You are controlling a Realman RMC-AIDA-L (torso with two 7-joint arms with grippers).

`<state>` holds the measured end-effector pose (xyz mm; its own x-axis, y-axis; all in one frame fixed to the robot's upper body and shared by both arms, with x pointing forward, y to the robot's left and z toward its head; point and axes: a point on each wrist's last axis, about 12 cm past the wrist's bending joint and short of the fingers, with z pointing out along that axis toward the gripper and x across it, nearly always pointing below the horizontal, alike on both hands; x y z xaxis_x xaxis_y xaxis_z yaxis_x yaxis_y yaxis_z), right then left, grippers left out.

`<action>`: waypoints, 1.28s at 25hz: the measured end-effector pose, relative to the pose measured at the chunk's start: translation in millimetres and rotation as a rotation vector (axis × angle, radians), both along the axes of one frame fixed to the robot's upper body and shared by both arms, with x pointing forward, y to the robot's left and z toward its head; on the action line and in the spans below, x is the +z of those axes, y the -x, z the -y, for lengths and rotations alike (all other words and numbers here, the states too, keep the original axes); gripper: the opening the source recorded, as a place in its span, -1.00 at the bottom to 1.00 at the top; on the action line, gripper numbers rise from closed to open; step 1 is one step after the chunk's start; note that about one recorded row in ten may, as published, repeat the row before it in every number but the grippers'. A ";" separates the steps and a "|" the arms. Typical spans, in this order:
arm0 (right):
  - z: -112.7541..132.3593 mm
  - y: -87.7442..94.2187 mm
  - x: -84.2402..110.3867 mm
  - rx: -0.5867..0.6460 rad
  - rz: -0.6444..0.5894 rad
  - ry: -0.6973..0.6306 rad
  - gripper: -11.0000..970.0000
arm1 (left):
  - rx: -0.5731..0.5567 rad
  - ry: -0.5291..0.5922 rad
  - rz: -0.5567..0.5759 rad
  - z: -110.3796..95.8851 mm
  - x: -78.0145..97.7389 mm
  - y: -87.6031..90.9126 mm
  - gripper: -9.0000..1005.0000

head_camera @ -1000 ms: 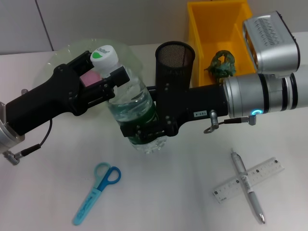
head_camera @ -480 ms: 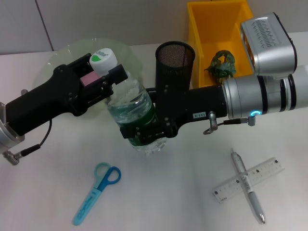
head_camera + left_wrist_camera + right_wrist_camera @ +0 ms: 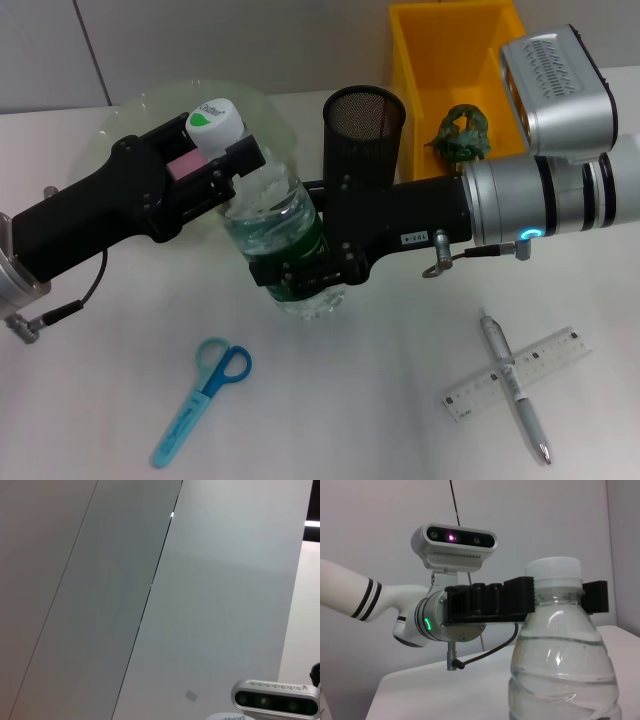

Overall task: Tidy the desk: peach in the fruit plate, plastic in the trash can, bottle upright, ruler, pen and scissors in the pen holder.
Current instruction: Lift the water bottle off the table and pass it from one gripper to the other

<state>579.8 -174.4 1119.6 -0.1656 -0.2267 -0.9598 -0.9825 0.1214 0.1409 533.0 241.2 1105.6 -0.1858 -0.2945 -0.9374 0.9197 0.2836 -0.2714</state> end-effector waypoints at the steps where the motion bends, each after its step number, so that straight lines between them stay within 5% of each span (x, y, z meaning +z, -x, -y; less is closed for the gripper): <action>1: 0.0 -0.1 0.1 0.000 0.001 0.000 0.61 | 0.000 0.000 0.000 -0.2 0.1 0.0 0.18; 13: -0.6 -1.8 2.4 0.000 -0.008 0.001 0.63 | -0.008 -0.007 0.000 -0.1 0.8 -0.5 -0.15; 32: -0.1 -2.7 6.9 0.005 0.017 -0.005 0.66 | -0.009 -0.005 -0.007 0.5 0.6 -1.0 -0.15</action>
<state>582.5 -174.4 1126.5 -0.1480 -0.2231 -0.9635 -0.9854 0.1158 0.1245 534.0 240.7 1106.2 -0.1949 -0.2882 -0.9375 0.9204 0.2766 -0.2763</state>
